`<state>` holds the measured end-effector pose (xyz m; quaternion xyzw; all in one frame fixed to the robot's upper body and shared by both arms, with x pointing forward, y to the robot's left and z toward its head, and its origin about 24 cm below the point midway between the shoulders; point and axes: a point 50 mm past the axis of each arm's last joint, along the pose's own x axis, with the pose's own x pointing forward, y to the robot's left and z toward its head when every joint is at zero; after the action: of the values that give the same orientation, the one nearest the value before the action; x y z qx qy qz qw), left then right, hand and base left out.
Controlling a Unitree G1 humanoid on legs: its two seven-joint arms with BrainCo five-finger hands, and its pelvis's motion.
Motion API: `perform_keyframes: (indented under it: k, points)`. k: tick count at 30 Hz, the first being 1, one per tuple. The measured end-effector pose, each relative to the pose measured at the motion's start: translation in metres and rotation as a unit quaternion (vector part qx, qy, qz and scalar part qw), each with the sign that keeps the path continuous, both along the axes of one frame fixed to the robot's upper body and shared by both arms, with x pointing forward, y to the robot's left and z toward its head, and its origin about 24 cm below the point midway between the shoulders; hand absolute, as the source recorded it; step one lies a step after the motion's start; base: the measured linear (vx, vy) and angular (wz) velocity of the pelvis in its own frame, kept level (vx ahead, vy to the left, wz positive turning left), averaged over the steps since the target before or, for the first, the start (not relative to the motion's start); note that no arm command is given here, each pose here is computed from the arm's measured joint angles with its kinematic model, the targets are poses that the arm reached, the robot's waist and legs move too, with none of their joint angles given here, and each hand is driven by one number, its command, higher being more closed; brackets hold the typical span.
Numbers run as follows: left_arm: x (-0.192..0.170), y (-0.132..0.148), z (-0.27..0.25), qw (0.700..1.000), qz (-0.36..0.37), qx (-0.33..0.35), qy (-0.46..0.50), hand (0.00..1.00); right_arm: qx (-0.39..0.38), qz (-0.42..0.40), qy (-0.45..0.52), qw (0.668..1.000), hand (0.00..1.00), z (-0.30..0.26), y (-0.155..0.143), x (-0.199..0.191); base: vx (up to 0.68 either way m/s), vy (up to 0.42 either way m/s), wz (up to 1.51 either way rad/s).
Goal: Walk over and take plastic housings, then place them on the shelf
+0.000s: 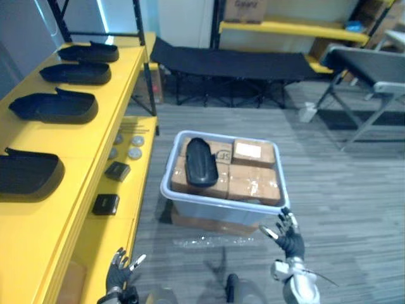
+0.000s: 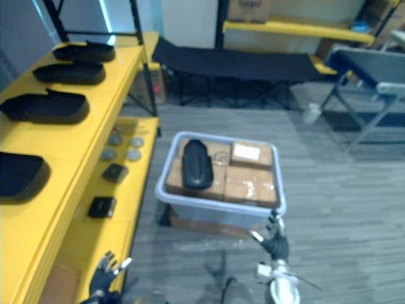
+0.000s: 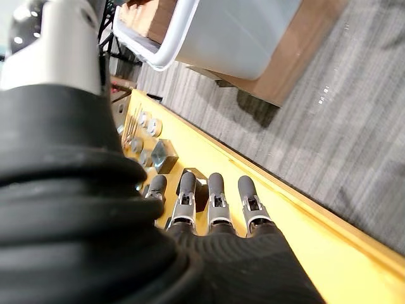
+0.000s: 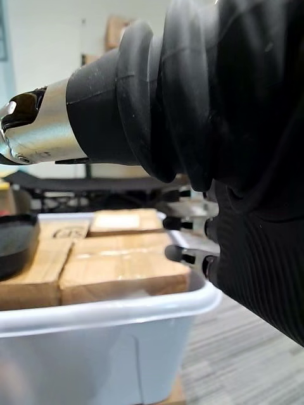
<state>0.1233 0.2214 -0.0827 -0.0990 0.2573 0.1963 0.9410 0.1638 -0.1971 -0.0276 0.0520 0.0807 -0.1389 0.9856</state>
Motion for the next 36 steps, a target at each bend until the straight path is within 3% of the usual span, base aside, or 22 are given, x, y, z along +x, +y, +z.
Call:
perform_keyframes:
  k: [5, 10, 15, 22, 30, 36]
  points:
    - [0.020, -0.016, 0.009, 0.999, -0.014, -0.027, -0.035, 0.00, -0.017, -0.022, -0.018, 0.999, 0.00, 0.010, -0.013, -0.001, 0.16, -0.201, 0.71]
    - [0.013, -0.033, 0.003, 0.997, 0.006, -0.070, -0.030, 0.00, -0.025, -0.031, -0.029, 0.999, 0.00, 0.015, -0.022, 0.000, 0.13, -0.160, 0.48]
    - [0.018, -0.052, 0.003, 0.993, -0.057, -0.093, -0.037, 0.00, -0.059, -0.142, -0.083, 0.985, 0.00, 0.037, -0.055, 0.005, 0.11, 0.005, 0.73]
    - [0.001, -0.033, -0.013, 0.993, -0.089, -0.074, 0.033, 0.00, -0.028, -0.185, -0.111, 0.976, 0.00, 0.052, -0.063, 0.058, 0.04, 0.049, 0.17]
    - [0.005, -0.025, -0.024, 0.996, -0.039, -0.065, 0.055, 0.00, -0.015, -0.303, -0.114, 0.946, 0.00, 0.131, -0.140, 0.137, -0.11, 0.078, 0.38]
    - [-0.010, -0.020, -0.038, 0.993, -0.008, -0.074, 0.087, 0.00, -0.004, -0.325, -0.069, 0.943, 0.00, 0.153, -0.154, 0.159, -0.09, 0.100, 0.27]
